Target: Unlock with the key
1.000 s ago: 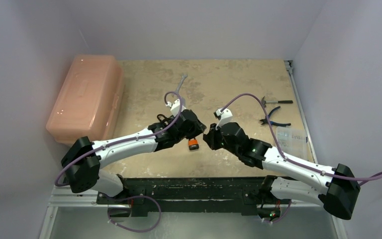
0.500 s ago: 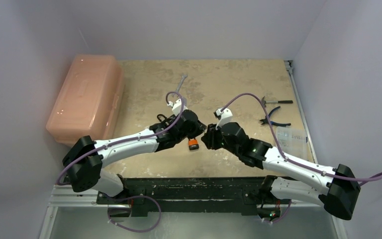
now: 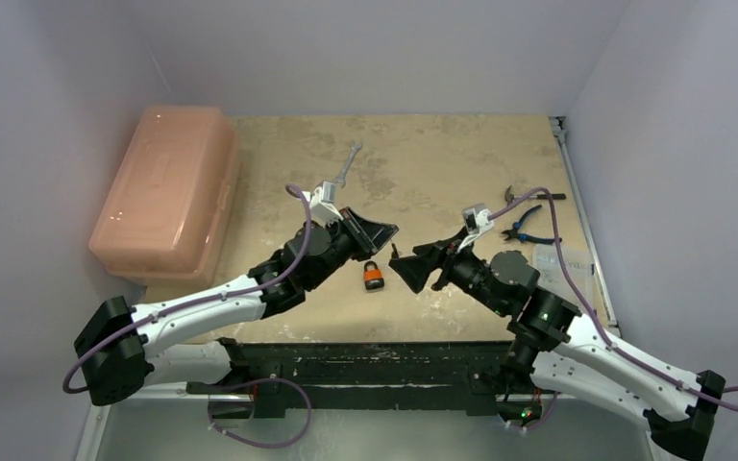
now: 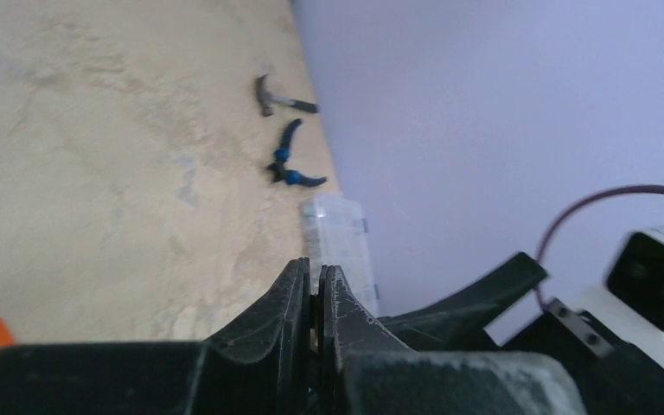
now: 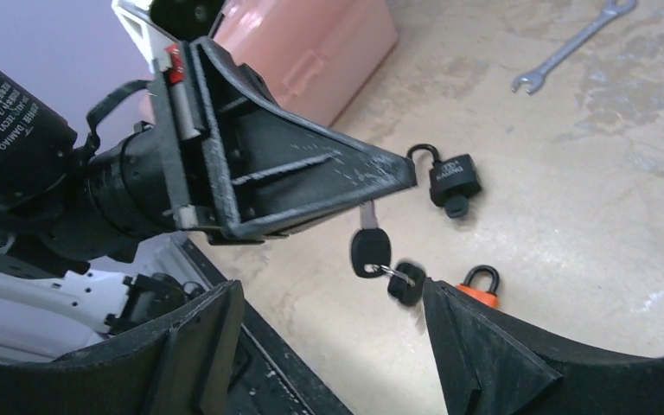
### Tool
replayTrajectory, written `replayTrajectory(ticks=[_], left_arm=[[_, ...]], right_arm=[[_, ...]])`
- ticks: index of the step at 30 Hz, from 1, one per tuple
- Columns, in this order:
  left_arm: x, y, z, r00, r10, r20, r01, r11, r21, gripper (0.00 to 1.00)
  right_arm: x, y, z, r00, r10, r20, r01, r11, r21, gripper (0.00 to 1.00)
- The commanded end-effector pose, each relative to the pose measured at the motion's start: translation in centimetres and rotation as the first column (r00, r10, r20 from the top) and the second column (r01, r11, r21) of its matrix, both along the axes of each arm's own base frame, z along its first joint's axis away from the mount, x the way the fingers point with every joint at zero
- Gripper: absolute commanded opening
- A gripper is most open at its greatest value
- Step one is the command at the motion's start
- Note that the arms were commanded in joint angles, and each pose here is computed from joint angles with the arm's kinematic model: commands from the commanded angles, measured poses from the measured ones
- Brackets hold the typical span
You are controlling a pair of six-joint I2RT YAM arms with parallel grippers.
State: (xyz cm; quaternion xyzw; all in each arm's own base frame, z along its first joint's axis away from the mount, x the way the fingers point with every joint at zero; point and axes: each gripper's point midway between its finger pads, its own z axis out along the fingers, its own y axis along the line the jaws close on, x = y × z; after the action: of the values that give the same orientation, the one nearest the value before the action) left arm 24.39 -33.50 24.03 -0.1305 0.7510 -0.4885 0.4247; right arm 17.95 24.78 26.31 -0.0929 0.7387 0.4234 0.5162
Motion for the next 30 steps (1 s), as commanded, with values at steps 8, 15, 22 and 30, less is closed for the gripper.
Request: replayTrajectory(ticks=[8,15,22,30], left_arm=[[-4.9,0.4,13.1,0.879,-0.161,0.449,0.266,0.946,-0.183,0.0],[-8.1,-0.1,17.0,0.779,-0.246,0.577,0.436,0.874,-0.216,0.0],[-10.3,-0.2,19.4,0.699,-0.275,0.661,0.544,0.804,-0.241,0.0],[-11.4,0.2,20.4,0.651,-0.268,0.71,0.587,0.771,-0.246,0.0]], right_arm=[[-3.8,-0.9,8.9,0.983,0.11,0.147,-0.155,0.924,0.349,0.78],[-5.4,-2.8,13.2,0.97,0.096,0.225,-0.198,0.847,0.492,0.74],[-6.7,-1.5,14.6,0.947,0.185,0.261,-0.301,0.795,0.527,0.67],[-7.1,-0.1,14.5,0.93,0.251,0.269,-0.36,0.769,0.528,0.64]])
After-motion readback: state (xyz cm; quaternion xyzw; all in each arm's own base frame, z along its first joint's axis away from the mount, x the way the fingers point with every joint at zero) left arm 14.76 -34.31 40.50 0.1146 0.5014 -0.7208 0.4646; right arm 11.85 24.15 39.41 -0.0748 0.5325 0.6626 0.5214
